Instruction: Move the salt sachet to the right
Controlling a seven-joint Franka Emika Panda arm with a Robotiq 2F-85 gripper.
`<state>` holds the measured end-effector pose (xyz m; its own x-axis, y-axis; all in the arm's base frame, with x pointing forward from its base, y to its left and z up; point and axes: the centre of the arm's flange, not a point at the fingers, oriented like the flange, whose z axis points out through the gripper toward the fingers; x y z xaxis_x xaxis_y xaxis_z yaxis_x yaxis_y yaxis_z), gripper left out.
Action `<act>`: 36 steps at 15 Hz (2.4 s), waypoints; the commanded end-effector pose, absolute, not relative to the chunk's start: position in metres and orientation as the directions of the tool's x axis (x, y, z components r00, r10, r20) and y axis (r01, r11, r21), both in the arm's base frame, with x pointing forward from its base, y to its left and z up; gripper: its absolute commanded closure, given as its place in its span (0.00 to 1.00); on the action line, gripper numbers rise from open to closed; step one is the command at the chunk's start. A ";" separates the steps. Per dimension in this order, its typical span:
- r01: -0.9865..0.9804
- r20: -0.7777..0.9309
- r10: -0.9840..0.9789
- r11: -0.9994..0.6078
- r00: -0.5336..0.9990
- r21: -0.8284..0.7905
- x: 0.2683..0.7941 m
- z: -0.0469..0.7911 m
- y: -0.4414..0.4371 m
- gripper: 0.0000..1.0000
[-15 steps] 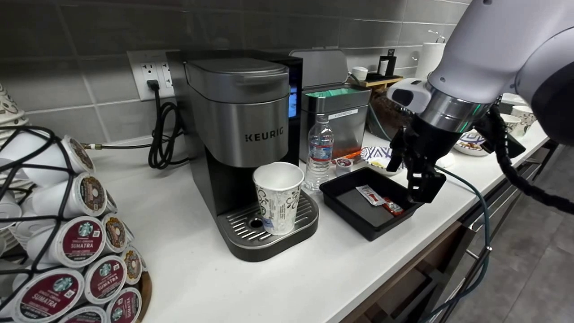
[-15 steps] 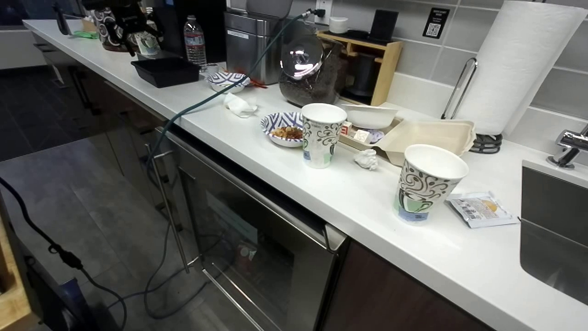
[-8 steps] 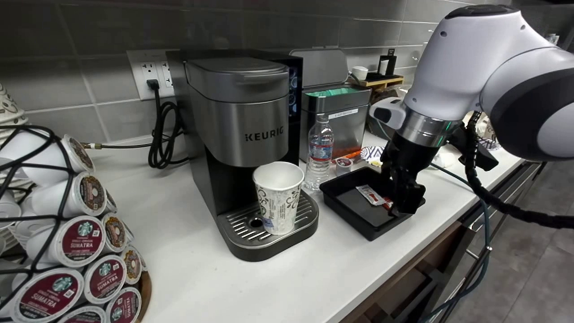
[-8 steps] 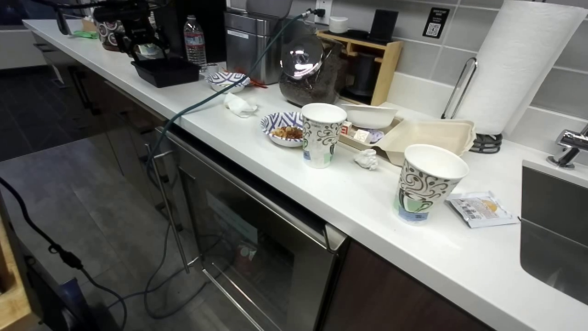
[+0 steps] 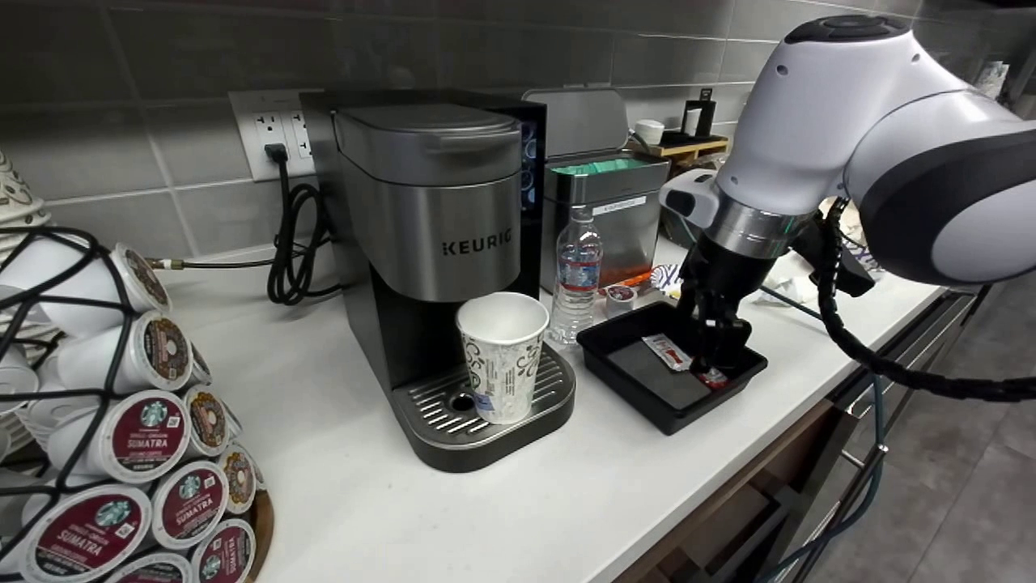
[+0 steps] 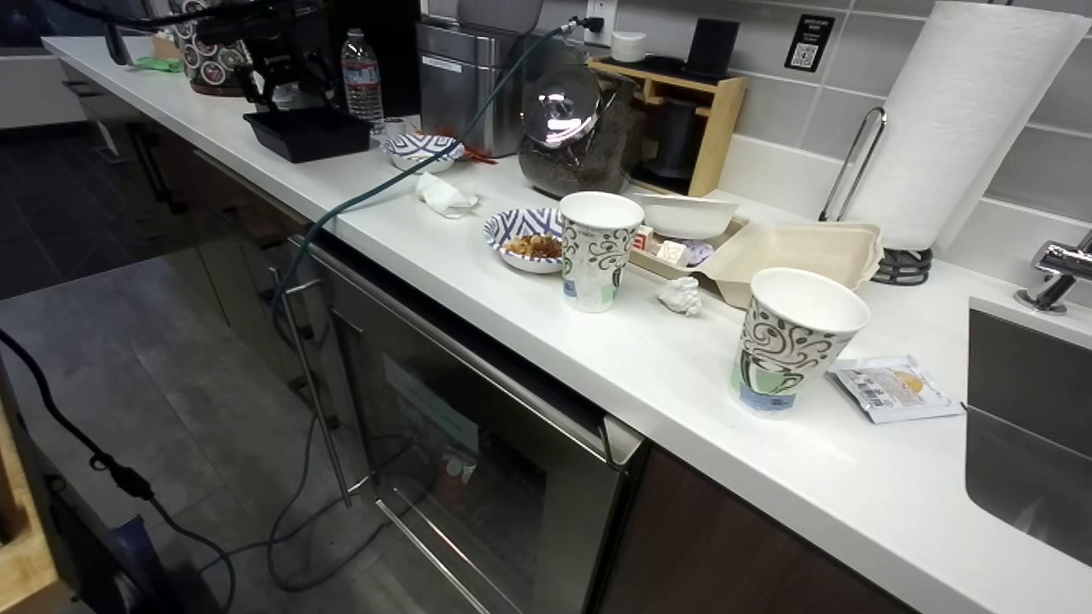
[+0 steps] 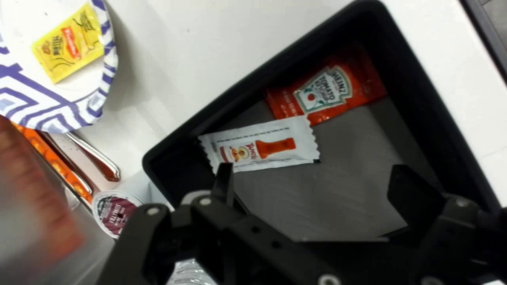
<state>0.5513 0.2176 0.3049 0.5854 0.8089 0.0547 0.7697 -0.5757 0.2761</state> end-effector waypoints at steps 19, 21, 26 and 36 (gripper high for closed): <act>0.793 -0.091 0.798 -0.566 0.596 0.224 0.594 0.265 0.218 0.63; 0.804 -0.102 0.806 -0.556 0.584 0.212 0.593 0.265 0.222 0.79; 0.821 -0.122 0.816 -0.540 0.565 0.188 0.589 0.262 0.228 1.00; 0.791 0.136 0.824 -0.566 0.549 0.234 0.555 0.385 0.222 1.00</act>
